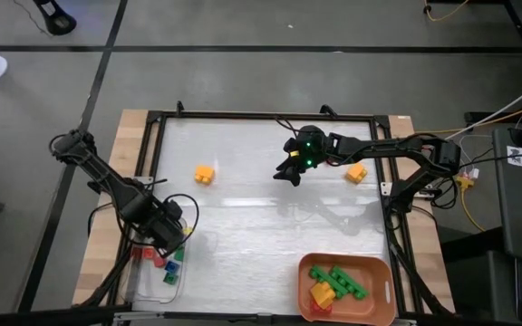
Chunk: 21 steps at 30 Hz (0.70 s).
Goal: Sort blocks by size
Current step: Put the small green game piece into the transparent bin, then put the big yellow game piece into the orange bin
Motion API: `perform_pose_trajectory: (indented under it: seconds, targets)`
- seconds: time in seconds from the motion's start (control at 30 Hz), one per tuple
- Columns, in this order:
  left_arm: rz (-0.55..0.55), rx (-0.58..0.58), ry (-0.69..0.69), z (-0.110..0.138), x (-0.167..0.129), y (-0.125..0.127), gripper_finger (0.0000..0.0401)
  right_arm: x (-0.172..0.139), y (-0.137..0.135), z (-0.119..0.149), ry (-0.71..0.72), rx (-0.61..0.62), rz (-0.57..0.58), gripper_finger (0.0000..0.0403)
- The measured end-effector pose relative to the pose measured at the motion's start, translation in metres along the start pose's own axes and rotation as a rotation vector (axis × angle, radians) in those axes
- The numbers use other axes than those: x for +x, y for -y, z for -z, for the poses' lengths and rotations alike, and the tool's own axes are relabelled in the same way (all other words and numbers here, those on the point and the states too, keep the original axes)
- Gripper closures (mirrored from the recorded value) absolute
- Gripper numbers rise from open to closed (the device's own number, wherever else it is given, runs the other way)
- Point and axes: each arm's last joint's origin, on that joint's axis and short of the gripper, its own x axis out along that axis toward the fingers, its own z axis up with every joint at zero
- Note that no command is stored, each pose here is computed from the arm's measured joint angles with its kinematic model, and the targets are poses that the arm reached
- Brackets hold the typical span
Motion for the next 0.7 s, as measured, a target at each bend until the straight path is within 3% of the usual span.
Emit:
perform_pose_trajectory:
  seconds: [0.17,0.33,0.57,0.7]
  targets:
    - [0.027,0.051,0.043,-0.011,-0.001,0.001,0.0180,0.000,0.000,0.000,0.001,-0.001,-0.001,0.0165]
    - [0.065,0.138,0.215,-0.038,-0.005,0.003,0.0178,0.000,-0.001,-0.002,0.022,-0.012,-0.009,0.0165]
    - [-0.092,0.256,0.424,-0.091,-0.013,-0.022,0.0178,0.000,-0.001,-0.002,0.018,-0.010,-0.008,0.0165]
    - [-0.114,0.328,0.494,-0.128,-0.021,-0.041,0.0178,0.000,-0.001,-0.002,0.018,-0.010,-0.008,0.0165]
